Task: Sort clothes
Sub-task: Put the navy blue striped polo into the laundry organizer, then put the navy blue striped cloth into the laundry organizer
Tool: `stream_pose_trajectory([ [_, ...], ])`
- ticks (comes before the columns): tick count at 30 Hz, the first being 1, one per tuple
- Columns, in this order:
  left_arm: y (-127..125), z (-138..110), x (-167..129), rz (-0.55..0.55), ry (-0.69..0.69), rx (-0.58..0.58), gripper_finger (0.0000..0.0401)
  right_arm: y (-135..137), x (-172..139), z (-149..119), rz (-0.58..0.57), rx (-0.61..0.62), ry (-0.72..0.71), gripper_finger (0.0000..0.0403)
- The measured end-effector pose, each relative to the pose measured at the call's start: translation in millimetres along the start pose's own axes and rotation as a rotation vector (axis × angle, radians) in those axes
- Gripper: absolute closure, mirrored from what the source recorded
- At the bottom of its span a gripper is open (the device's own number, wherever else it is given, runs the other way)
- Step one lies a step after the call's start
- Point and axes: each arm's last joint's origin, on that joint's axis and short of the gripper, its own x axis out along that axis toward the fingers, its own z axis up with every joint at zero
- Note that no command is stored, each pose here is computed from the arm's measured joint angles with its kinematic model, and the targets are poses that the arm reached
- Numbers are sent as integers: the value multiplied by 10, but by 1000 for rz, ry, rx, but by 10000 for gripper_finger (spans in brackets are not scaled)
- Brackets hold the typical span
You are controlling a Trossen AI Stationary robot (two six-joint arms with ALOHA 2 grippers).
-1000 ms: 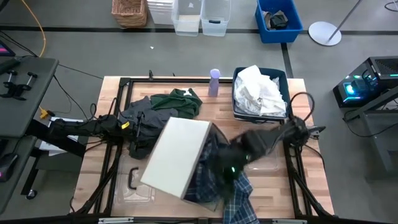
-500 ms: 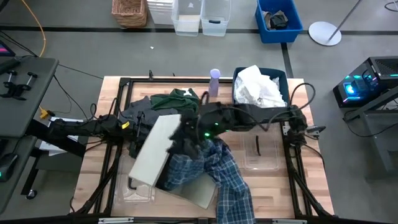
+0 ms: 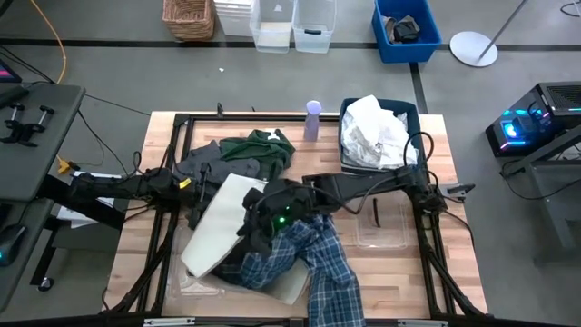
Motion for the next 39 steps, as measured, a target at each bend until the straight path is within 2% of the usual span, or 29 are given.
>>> stream_pose_trajectory([
  [3,0,1,1,0,-1,85,166,-19,15,-101,-57,4,64,105],
  [6,-1,1,2,-4,-1,138,166,51,-25,-169,-76,-53,81,105],
  [12,-2,1,2,-6,-1,143,166,206,-190,-105,-76,-118,60,105],
  [18,-2,4,5,-7,-4,147,166,396,-397,-121,-16,-221,61,105],
  [23,-2,-1,7,-7,1,147,166,543,-695,-17,-24,-306,-37,105],
  [26,-2,-6,7,-7,7,147,166,554,-868,73,-98,-351,-117,105],
  [29,-1,-7,7,-5,7,147,166,498,-979,131,-174,-365,-140,105],
  [35,-1,-6,7,-5,7,147,166,283,-1121,122,-416,-367,-70,105],
  [39,-2,-6,7,-5,7,147,166,206,-1147,78,-484,-368,-2,105],
])
